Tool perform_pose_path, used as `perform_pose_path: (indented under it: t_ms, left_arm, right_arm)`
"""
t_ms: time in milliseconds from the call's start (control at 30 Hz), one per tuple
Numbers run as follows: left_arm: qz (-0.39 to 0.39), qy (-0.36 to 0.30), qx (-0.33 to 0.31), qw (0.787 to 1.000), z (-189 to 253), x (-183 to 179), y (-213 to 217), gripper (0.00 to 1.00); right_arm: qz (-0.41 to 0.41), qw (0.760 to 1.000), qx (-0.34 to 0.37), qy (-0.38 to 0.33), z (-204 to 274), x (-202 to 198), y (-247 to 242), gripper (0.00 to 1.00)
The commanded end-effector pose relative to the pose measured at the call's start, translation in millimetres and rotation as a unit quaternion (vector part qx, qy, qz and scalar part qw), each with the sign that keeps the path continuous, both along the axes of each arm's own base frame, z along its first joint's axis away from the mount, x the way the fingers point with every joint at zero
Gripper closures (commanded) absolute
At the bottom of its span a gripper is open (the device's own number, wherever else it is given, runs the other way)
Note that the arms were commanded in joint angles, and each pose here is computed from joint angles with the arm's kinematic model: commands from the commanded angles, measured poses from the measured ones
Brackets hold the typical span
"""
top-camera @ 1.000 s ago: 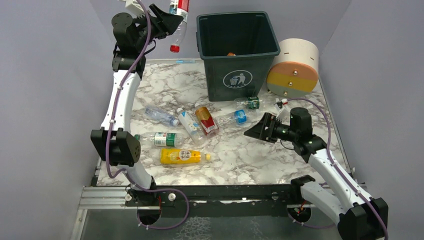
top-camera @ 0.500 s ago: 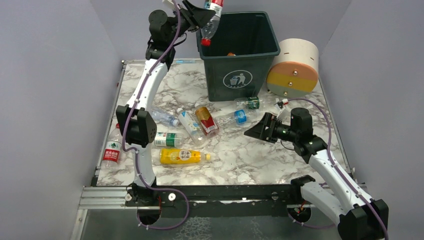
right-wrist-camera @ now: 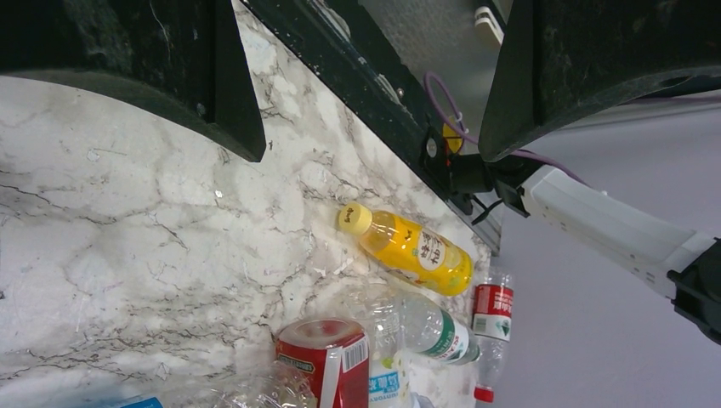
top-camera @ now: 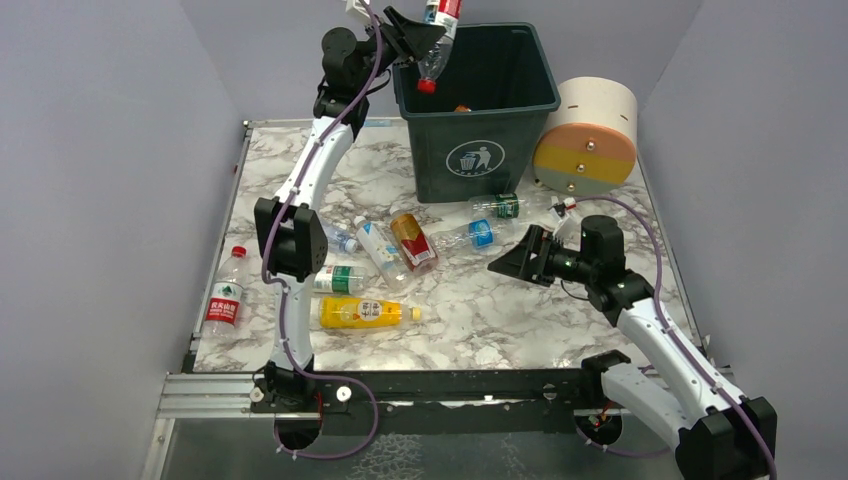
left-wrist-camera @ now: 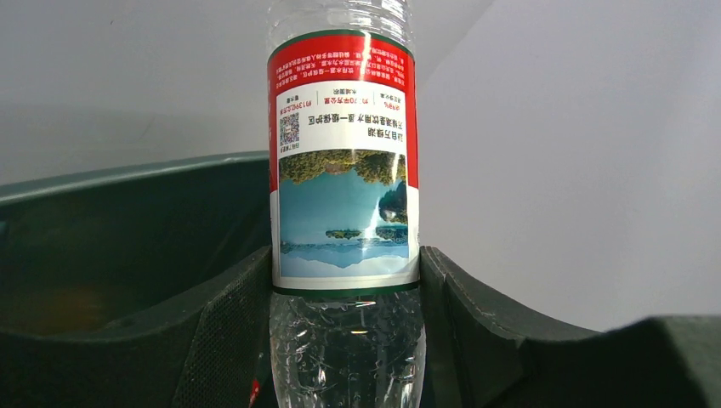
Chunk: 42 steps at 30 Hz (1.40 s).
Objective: Put the plastic bottles in the bin
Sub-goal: Place the plastic bottle in the trash bin, then pick up the plastic bottle at the center of the board.
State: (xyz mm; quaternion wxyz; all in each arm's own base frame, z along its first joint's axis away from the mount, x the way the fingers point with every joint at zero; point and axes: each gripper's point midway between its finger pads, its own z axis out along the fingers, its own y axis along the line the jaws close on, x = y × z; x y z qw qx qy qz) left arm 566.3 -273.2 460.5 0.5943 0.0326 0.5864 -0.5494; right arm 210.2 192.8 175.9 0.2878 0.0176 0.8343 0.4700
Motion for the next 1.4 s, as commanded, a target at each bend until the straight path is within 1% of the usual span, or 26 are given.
perform_pose_path:
  t_ms: [0, 100, 133, 167, 333, 467, 567, 667, 767, 800, 1067, 1233, 1367]
  left_arm:
    - [0.014, -0.03, -0.006, 0.999, 10, 6, 1, 0.33]
    - [0.01, -0.032, -0.001, 0.999, 5, 9, -1, 0.15]
    - [0.011, -0.032, 0.002, 0.999, 3, 10, -1, 0.04]
    - [0.011, -0.032, 0.005, 0.999, 3, 10, -1, 0.01]
    - [0.013, -0.031, 0.018, 0.999, 8, 5, 8, 0.01]
    - [0.003, -0.031, 0.036, 0.999, 20, -17, 19, 0.01]
    - [-0.005, -0.02, 0.065, 0.998, 25, -46, 27, 0.01]
    - [-0.004, -0.001, 0.092, 0.996, 20, -80, 38, 0.01]
    - [-0.003, 0.025, 0.113, 0.993, 6, -118, 47, 0.01]
    - [-0.007, 0.034, 0.117, 0.993, -2, -132, 50, 0.01]
    - [-0.01, 0.147, 0.156, 0.977, -117, -237, 71, 0.01]
    - [-0.014, 0.193, 0.168, 0.967, -170, -286, 75, 0.01]
    - [-0.014, 0.22, 0.179, 0.959, -206, -313, 82, 0.01]
  right_arm:
    - [0.01, 1.0, 0.009, -0.003, 3, 0, 3, 0.01]
    - [0.012, 1.0, 0.008, -0.002, 2, 1, 3, 0.01]
    - [0.012, 1.0, 0.008, 0.0, 1, 1, 3, 0.01]
    - [0.012, 1.0, 0.007, -0.001, 1, 1, 3, 0.01]
    - [0.012, 1.0, 0.007, 0.0, 1, 1, 3, 0.01]
    - [0.009, 1.0, 0.005, -0.001, 1, -1, 2, 0.01]
    - [0.008, 1.0, 0.003, -0.001, -1, -3, 1, 0.01]
    - [0.008, 1.0, 0.001, -0.002, 0, -3, 0, 0.0]
    - [0.009, 1.0, -0.003, -0.007, 5, -2, 0, 0.0]
    - [0.009, 1.0, -0.004, -0.008, 6, -1, 0, 0.0]
    - [0.02, 1.0, -0.011, 0.001, 0, -1, 1, 0.0]
    - [0.025, 0.999, -0.015, 0.018, -16, -4, 1, 0.0]
    - [0.024, 0.999, -0.019, 0.03, -24, -6, 0, 0.01]
